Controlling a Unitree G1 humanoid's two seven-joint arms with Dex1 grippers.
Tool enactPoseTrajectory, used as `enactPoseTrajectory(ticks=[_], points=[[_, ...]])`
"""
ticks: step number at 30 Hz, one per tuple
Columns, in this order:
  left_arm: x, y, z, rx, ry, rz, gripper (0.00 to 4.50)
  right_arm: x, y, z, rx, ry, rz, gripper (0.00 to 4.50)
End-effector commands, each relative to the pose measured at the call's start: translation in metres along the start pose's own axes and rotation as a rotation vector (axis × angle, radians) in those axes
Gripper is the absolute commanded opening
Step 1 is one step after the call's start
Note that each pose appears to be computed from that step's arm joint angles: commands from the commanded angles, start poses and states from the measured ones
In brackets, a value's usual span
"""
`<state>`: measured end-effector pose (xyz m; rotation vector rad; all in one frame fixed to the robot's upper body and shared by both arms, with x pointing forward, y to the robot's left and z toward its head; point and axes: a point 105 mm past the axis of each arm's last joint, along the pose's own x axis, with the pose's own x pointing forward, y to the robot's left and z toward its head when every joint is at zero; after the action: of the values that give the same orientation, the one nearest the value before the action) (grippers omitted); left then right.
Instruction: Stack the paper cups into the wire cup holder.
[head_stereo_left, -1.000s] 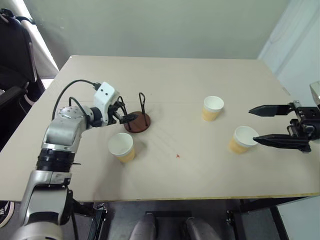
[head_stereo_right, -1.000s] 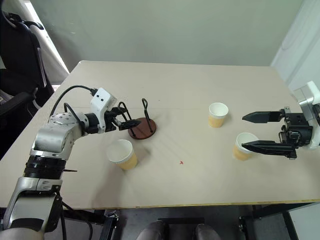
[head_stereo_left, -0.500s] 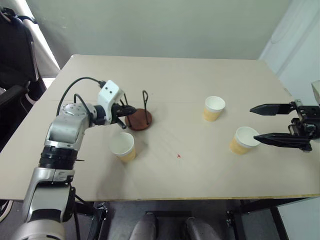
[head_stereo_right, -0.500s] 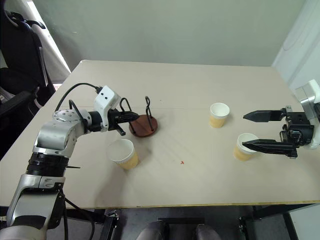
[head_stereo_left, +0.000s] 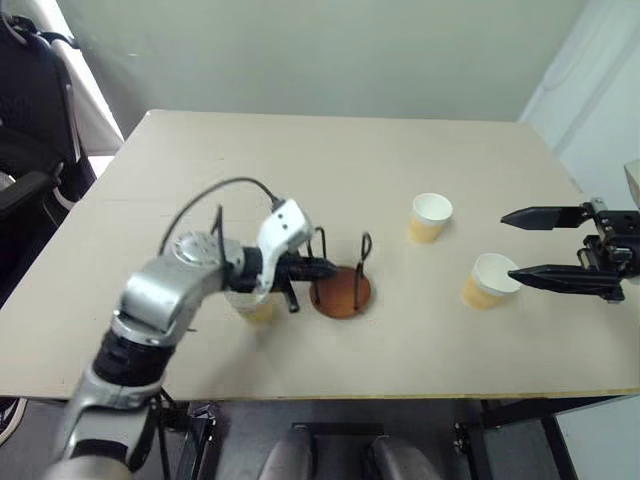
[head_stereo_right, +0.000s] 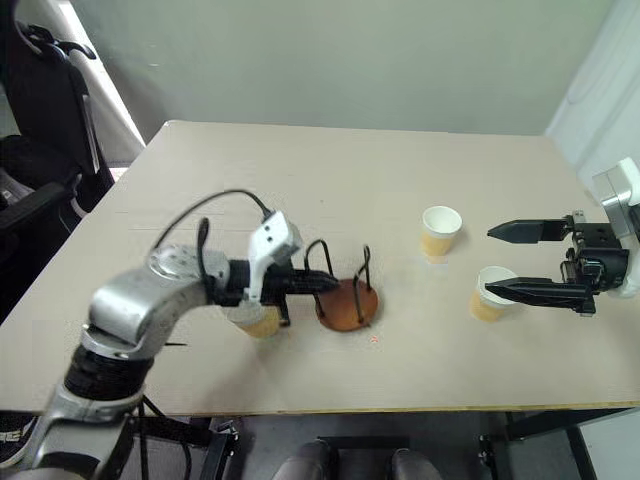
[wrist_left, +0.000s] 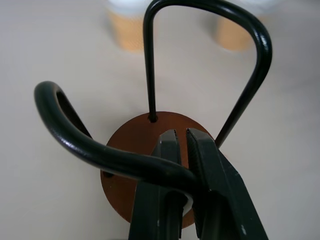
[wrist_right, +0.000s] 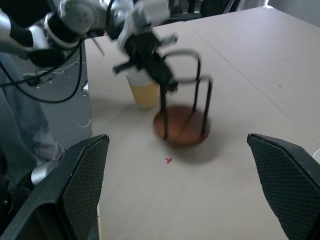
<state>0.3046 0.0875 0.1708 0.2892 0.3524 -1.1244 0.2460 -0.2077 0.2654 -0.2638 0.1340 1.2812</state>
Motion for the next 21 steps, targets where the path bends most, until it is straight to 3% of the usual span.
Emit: enactPoseTrajectory(ticks=[1, 10, 21], points=[[0.005, -0.009, 0.007, 0.013, -0.03, 0.002, 0.02, -0.004, 0.002, 0.011, -0.055, -0.003, -0.015, 4.5], [0.025, -0.024, 0.006, -0.01, -0.033, -0.028, 0.02, -0.005, 0.004, 0.013, -0.052, 0.007, -0.01, 4.5], [0.036, -0.037, -0.008, 0.053, 0.076, -0.066, 0.02, -0.004, 0.003, 0.009, -0.051, 0.01, -0.017, 4.5]])
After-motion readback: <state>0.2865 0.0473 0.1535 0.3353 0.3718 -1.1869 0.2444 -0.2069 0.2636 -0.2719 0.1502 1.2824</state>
